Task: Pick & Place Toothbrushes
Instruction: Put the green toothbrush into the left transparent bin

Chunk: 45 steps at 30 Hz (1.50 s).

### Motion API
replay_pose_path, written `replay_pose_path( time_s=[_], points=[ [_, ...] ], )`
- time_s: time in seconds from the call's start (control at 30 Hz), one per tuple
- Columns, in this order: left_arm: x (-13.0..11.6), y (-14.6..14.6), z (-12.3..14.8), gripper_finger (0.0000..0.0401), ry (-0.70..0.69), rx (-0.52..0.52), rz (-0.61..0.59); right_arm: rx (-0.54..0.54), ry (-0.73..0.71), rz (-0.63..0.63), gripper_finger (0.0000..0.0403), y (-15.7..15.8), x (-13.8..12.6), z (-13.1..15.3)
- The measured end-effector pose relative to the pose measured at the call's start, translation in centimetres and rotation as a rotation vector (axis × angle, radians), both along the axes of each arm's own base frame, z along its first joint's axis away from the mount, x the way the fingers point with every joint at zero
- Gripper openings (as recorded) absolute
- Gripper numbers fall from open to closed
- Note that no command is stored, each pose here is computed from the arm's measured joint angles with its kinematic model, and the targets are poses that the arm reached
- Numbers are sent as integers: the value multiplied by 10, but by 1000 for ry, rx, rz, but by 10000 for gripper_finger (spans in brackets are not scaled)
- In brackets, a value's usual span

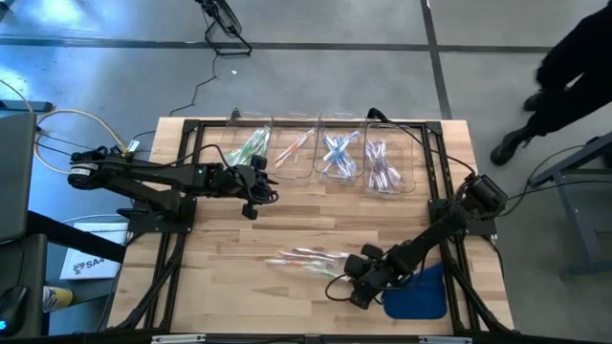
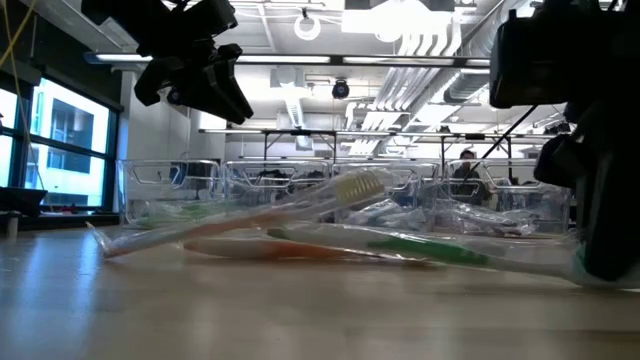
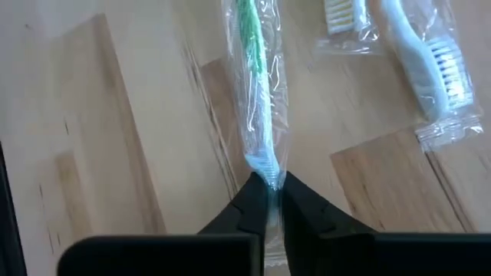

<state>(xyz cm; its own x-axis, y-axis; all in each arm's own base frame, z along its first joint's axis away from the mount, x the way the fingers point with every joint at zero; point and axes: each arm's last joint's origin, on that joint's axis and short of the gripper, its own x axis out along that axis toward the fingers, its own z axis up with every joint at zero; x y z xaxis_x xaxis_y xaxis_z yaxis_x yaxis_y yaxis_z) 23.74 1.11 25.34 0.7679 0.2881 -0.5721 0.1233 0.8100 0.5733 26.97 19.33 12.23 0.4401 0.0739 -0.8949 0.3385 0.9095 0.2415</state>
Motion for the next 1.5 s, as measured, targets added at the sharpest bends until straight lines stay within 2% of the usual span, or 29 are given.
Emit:
replay_pose_path(
  time_s=[0.17, 0.33, 0.57, 0.93, 1.13, 1.33, 1.5],
  points=[
    [0, 0, 0, 113, 0, 0, 0, 39, 23, 21, 23, 1, -1, 3],
    [0, 0, 0, 113, 0, 0, 0, 55, 23, 32, 9, 0, -4, 9],
    [0, 0, 0, 113, 0, 0, 0, 88, 45, 54, 11, 1, -5, 11],
    [0, 0, 0, 113, 1, 1, -1, 98, 48, 59, 8, 1, -5, 12],
    [0, 0, 0, 113, 17, 46, -32, 99, 44, 63, 7, 1, -6, 14],
    [0, 0, 0, 113, 18, 51, -32, 98, -22, 75, 7, -2, -8, 33],
    [-1, 2, 1, 113, 19, 91, 19, 123, -38, 80, 6, -6, -14, 52]
  ],
)
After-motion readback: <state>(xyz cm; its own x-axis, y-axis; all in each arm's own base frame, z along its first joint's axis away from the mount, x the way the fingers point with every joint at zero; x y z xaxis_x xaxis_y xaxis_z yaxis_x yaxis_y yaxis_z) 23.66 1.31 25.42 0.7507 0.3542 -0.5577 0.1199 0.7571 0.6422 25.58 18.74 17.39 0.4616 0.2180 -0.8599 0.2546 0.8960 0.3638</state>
